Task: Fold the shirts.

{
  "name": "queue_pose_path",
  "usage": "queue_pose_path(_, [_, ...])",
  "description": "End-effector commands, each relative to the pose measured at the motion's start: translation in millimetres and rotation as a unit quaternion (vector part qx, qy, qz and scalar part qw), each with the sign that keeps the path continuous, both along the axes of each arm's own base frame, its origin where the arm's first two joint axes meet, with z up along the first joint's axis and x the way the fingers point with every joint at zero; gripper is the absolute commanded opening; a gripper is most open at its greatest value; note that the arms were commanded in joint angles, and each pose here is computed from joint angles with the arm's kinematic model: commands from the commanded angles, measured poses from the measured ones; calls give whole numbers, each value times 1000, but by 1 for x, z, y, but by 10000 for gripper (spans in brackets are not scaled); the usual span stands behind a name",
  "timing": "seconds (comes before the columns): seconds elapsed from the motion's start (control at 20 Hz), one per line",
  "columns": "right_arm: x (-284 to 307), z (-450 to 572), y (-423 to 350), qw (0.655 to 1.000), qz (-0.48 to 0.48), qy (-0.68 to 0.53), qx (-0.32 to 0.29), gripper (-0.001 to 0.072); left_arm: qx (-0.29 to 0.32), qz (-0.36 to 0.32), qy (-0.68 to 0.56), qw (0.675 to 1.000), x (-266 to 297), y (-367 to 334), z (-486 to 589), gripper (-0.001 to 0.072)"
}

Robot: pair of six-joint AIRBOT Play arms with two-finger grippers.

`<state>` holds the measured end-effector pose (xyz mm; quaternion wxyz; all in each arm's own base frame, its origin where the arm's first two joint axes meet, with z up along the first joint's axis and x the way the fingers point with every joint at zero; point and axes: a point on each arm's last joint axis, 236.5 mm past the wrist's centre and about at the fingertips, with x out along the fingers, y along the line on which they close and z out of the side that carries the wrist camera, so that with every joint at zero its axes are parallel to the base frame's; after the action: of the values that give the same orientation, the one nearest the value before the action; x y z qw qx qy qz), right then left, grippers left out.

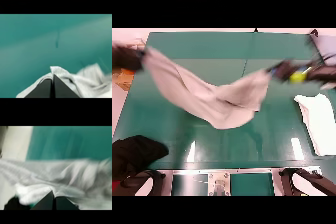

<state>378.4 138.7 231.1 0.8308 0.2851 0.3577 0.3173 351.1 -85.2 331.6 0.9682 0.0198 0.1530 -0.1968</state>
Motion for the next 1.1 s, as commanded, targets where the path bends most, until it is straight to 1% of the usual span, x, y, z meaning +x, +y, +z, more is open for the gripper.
queue_pose_path(0.0, [-30,172,-46,977,-65,-200,-43,13,24,17,-191,981,-67,7,166,25])
queue_pose_path(0.15, [-79,260,-51,937,-99,-324,-85,14,19,17,-299,954,-137,4,247,26])
queue_pose_path(0.25, [-110,290,-45,915,-111,-373,-105,13,20,11,-330,944,-166,1,268,25])
queue_pose_path(0.35, [-129,298,-41,905,-119,-392,-117,13,26,7,-336,942,-178,-1,272,25])
queue_pose_path(0.45, [-138,299,-42,899,-128,-397,-135,13,29,6,-328,944,-175,-2,268,26])
queue_pose_path(0.6, [-138,287,-40,906,-118,-380,-144,13,27,9,-317,948,-162,0,261,25])
queue_pose_path(0.7, [-120,263,-47,923,-115,-342,-134,13,28,15,-300,953,-143,4,248,25])
queue_pose_path(0.8, [-92,220,-59,947,-115,-278,-115,13,25,16,-256,966,-101,5,221,25])
queue_pose_path(0.9, [-57,165,-76,964,-126,-214,-94,14,22,15,-190,981,-41,7,178,26])
queue_pose_path(1.05, [-4,59,-111,977,-174,-112,-57,13,3,0,-74,997,63,2,89,25])
